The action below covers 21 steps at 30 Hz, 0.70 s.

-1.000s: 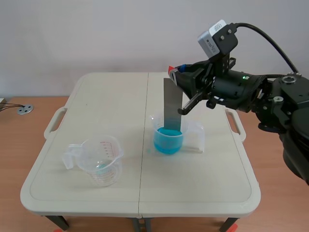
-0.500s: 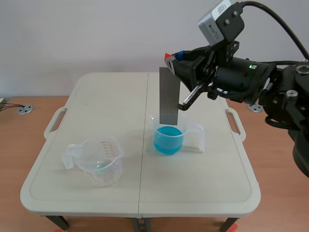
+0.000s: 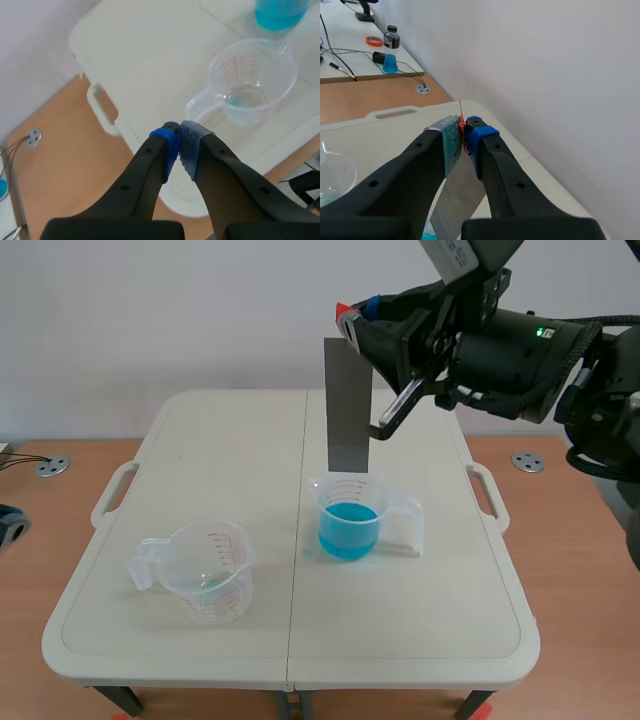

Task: Hold the metal plate by the orange handle, dip it into the blue solution, take it out and point at it, then put the plate back in the beaker on the left.
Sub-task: 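Raise the plate and point at it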

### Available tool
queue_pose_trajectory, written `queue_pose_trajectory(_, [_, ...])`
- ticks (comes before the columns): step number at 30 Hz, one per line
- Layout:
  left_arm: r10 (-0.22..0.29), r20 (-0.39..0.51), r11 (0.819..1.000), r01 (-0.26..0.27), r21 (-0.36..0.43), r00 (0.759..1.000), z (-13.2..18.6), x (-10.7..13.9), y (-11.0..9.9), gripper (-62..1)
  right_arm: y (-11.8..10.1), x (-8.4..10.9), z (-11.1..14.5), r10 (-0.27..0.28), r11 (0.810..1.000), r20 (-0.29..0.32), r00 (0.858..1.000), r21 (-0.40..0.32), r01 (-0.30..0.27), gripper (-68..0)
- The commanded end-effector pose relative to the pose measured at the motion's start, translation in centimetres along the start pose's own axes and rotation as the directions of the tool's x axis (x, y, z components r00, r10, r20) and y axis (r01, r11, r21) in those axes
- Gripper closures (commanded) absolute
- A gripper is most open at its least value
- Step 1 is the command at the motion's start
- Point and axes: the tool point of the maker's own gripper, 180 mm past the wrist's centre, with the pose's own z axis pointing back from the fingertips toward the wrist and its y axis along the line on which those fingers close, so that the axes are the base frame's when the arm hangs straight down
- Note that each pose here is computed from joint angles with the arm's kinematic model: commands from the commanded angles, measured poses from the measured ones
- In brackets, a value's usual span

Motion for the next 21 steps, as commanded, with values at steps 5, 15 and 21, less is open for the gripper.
queue_pose_trajectory(5, [-0.04, 0.084, 0.998, 0.043, -0.042, 0.996, -2.4, 3.3, -0.4, -2.9, -1.2, 2.5, 0.2, 0.048, 0.999, 0.06, 0.997, -0.022, -0.047, -1.3])
queue_pose_trajectory(15, [-0.043, 0.167, 0.996, 0.056, -0.076, 0.985, -7.4, 6.3, -0.5, -2.9, -1.3, 4.9, 0.3, 0.066, 0.998, 0.1, 0.993, -0.03, -0.063, -1.3])
queue_pose_trajectory(21, [-0.06, 0.176, 0.991, 0.08, -0.108, 0.982, -11.0, 7.0, -1.5, -2.9, -1.2, 6.0, 0.4, 0.067, 0.998, 0.113, 0.991, -0.029, -0.064, -1.3])
